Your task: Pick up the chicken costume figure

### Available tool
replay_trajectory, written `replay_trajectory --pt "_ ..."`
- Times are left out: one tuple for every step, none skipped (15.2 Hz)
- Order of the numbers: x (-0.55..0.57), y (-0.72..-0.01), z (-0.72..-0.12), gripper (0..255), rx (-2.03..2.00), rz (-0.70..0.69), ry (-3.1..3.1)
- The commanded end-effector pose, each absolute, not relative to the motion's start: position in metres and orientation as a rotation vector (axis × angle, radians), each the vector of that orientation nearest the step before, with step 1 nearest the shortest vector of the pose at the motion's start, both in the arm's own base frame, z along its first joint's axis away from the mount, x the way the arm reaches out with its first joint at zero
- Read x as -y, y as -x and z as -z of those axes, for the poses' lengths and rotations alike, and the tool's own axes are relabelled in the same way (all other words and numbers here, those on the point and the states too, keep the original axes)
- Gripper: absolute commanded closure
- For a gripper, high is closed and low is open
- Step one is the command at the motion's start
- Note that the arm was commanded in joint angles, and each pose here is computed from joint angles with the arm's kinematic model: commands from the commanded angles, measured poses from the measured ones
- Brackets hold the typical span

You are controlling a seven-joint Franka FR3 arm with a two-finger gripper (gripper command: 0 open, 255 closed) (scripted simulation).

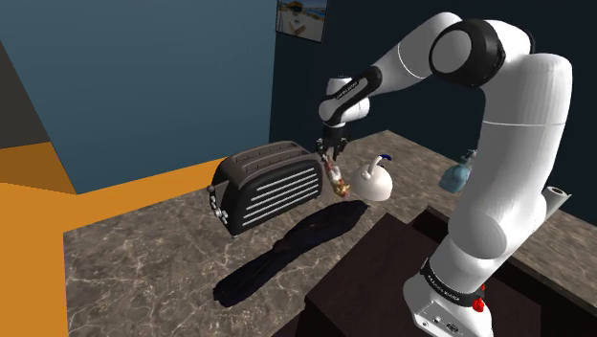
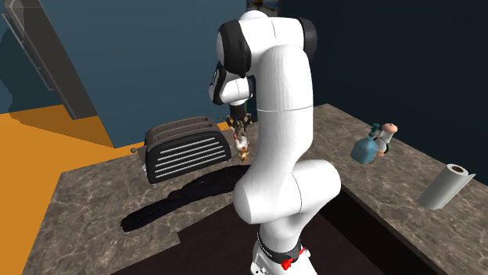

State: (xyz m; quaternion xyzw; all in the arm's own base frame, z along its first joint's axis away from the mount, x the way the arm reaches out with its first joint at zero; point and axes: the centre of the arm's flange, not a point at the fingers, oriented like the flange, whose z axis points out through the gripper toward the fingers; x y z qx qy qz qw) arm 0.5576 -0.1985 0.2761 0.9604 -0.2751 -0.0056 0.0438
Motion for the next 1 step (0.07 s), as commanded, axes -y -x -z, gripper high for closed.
replay_trajectory --pt "0.1985 -0.5574 -0.2792 255 0.841 0.017 -2.936"
